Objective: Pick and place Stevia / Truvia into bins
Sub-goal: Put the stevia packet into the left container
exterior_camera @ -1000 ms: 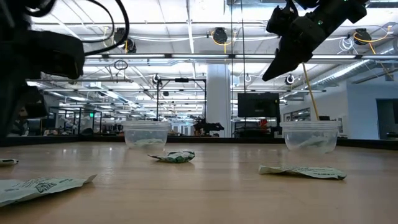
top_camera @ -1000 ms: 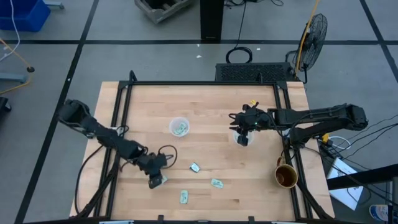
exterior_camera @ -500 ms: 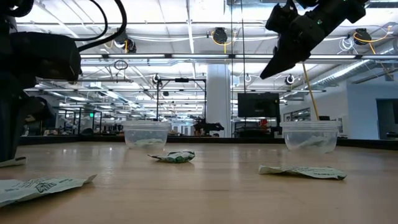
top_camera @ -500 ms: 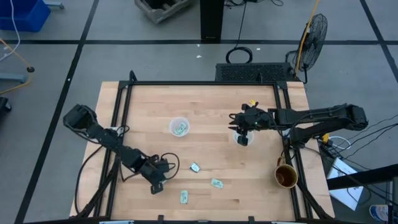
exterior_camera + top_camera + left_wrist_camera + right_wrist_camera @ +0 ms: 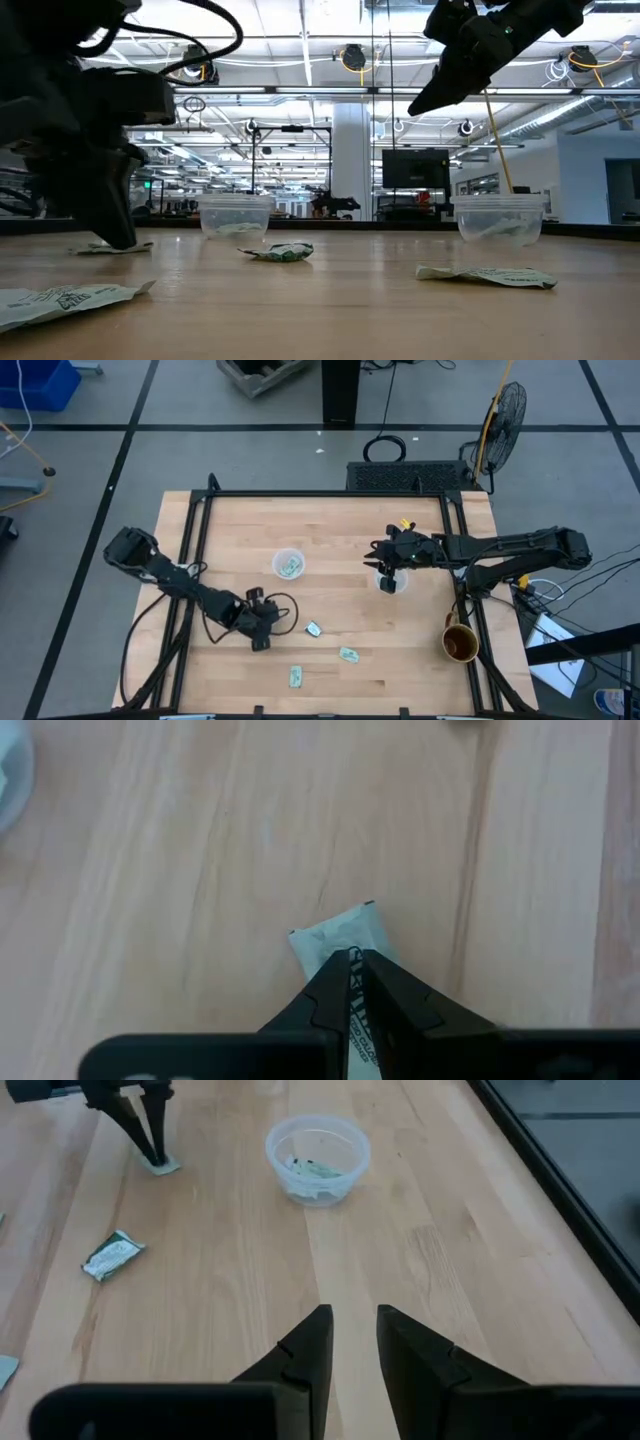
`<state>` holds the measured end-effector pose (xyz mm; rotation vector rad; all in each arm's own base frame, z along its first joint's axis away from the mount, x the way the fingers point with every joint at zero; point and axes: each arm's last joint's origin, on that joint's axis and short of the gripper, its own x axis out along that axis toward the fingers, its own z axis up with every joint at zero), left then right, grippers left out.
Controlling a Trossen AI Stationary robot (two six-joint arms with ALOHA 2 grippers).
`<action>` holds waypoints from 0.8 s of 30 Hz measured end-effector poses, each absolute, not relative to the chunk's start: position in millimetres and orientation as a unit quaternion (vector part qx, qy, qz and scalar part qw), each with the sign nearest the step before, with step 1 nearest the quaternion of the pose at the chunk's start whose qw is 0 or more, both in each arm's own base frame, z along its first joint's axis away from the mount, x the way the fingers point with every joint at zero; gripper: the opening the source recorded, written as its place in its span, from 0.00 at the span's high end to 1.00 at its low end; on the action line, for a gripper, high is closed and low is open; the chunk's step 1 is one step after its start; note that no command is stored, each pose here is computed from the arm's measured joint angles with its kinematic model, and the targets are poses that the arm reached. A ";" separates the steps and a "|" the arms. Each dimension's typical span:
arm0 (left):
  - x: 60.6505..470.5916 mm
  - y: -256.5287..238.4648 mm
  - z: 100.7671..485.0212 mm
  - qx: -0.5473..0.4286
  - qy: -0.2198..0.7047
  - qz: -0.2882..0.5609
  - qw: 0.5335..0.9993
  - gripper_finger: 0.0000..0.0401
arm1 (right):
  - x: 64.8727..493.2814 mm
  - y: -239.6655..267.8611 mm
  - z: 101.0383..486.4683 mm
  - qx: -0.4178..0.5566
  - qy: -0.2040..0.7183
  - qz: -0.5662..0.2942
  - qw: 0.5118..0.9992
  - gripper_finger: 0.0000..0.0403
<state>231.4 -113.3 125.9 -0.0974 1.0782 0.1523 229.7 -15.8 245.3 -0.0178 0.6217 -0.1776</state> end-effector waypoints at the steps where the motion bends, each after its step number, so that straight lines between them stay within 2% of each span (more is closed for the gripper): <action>1: 232.5 -112.6 126.2 -0.041 0.510 0.069 0.856 0.91 | 229.6 -15.8 245.4 -0.009 0.305 -0.087 0.948 0.81; 7: 242.2 -115.0 136.3 0.033 0.480 0.043 0.875 0.91 | 229.7 -15.8 245.3 -0.009 0.305 -0.087 0.948 0.81; 24: 244.4 -116.5 135.7 -0.013 0.481 0.050 0.875 0.91 | 227.7 -15.6 237.4 -0.009 0.312 -0.086 0.946 0.81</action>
